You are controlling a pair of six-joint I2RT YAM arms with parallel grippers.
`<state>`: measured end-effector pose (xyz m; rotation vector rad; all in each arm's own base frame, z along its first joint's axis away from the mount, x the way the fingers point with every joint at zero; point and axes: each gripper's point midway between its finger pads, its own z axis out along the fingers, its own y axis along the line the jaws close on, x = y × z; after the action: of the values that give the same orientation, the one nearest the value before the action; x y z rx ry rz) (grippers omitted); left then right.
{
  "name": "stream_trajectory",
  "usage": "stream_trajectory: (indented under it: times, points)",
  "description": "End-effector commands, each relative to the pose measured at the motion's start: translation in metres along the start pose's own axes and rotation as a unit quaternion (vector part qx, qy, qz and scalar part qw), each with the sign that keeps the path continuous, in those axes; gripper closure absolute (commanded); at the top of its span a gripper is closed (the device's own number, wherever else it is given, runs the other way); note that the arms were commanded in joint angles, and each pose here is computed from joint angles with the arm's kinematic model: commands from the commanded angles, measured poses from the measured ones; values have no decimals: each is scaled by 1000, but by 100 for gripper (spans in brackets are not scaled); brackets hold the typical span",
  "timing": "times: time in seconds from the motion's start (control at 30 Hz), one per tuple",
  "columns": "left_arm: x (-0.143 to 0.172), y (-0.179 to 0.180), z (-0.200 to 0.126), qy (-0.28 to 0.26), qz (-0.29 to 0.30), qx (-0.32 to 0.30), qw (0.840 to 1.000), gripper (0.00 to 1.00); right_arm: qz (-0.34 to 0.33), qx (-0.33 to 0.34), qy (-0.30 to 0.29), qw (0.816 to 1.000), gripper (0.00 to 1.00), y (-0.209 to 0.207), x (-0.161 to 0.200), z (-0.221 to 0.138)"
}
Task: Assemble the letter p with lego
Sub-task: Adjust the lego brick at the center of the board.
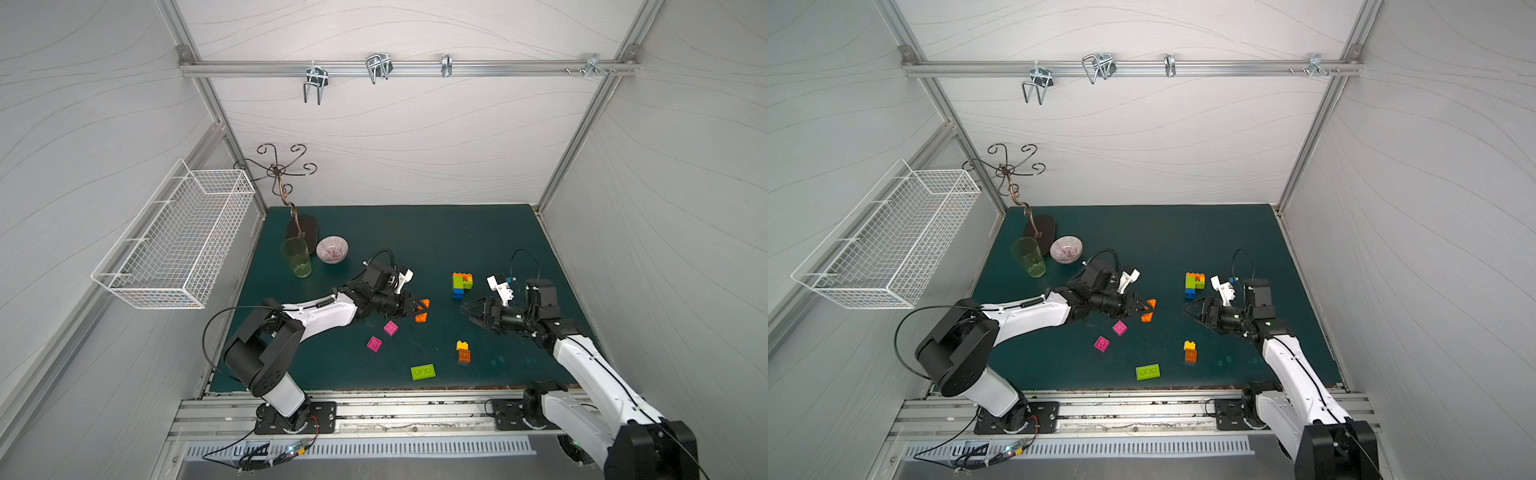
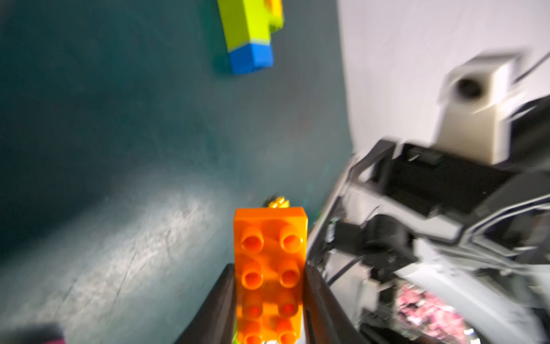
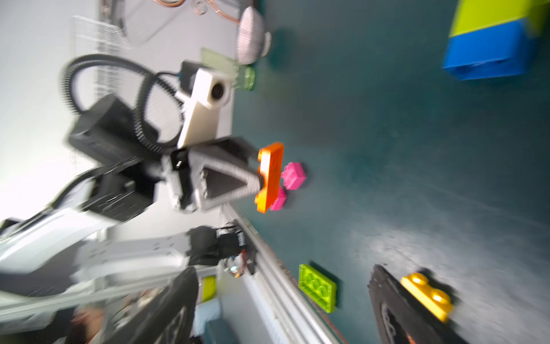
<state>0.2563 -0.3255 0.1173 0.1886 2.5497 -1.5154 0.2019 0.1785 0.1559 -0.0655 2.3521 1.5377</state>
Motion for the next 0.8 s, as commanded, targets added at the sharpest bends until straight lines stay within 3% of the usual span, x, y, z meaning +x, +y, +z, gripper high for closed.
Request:
stream_trajectory:
  times: [0.0, 0.33, 0.77]
  points:
    - [-21, -67, -22, -26, -1, 154, 988, 63, -31, -85, 34, 995, 14, 35, 3, 8]
    - [-27, -101, -51, -92, 2, 247, 964, 63, -35, -154, 98, 983, 24, 78, 10, 49]
    - [-16, -114, -56, -112, 24, 285, 952, 63, -29, -202, 113, 972, 42, 107, -1, 74]
